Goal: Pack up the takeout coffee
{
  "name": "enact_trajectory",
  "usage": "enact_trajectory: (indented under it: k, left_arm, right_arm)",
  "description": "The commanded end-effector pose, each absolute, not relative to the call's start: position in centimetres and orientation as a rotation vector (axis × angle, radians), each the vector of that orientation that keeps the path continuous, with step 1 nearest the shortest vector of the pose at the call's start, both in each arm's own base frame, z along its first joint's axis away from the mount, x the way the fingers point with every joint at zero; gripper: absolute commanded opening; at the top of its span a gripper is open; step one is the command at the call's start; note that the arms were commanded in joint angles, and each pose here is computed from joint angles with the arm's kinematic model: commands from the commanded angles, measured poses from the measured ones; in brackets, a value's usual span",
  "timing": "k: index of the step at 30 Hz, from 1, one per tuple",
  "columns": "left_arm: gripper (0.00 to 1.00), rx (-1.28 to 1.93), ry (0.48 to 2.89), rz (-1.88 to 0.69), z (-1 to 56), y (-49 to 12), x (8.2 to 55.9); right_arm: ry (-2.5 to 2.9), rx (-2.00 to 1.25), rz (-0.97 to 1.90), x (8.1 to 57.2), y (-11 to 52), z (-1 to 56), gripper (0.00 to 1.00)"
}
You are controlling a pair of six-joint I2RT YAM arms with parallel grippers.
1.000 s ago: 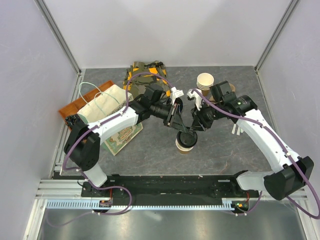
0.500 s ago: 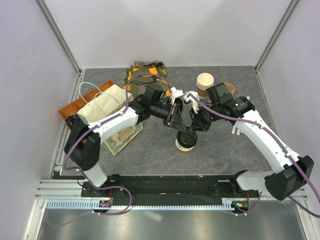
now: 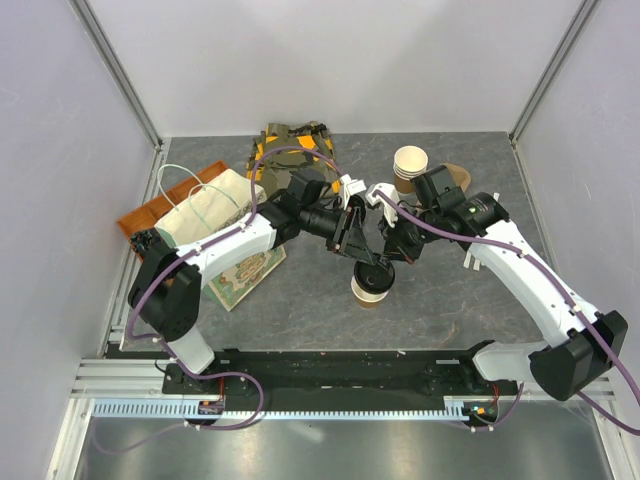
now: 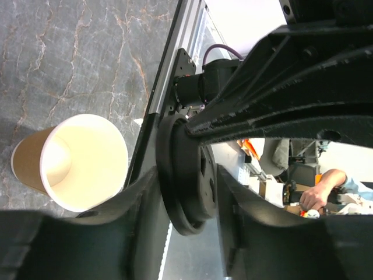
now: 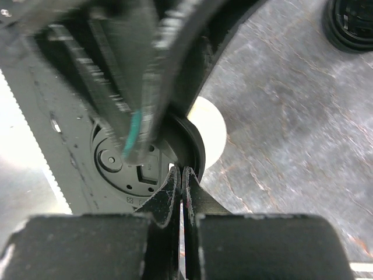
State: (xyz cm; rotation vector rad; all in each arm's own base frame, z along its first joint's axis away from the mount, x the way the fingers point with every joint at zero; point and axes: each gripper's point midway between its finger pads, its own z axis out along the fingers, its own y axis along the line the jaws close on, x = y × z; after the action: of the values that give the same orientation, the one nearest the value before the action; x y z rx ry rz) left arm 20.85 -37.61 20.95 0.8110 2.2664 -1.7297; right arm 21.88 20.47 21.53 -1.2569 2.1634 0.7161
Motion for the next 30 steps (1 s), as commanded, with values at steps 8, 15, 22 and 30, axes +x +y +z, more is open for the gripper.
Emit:
enact_trajectory:
  k: [8,15,22,30]
  left_arm:
    - [0.67,0.777,2.177,-1.619,23.7,-36.2,23.8]
    - [0.68,0.732,2.054,-1.378,26.2,-35.2,26.4]
    - [0.67,0.682,1.882,-1.177,31.0,-33.4,28.2]
    - [0.69,0.785,1.659,-1.048,36.3,-31.1,26.1]
  right_arm:
    - [2.191,-1.207,0.583,22.7,18.9,20.6,0.0]
    - [2.26,-1.083,0.624,23.0,17.5,19.7,0.0]
    - [2.311,-1.017,0.621,23.8,16.4,19.0,0.0]
    - [2.347,-1.008,0.642,24.8,17.5,18.4,0.0]
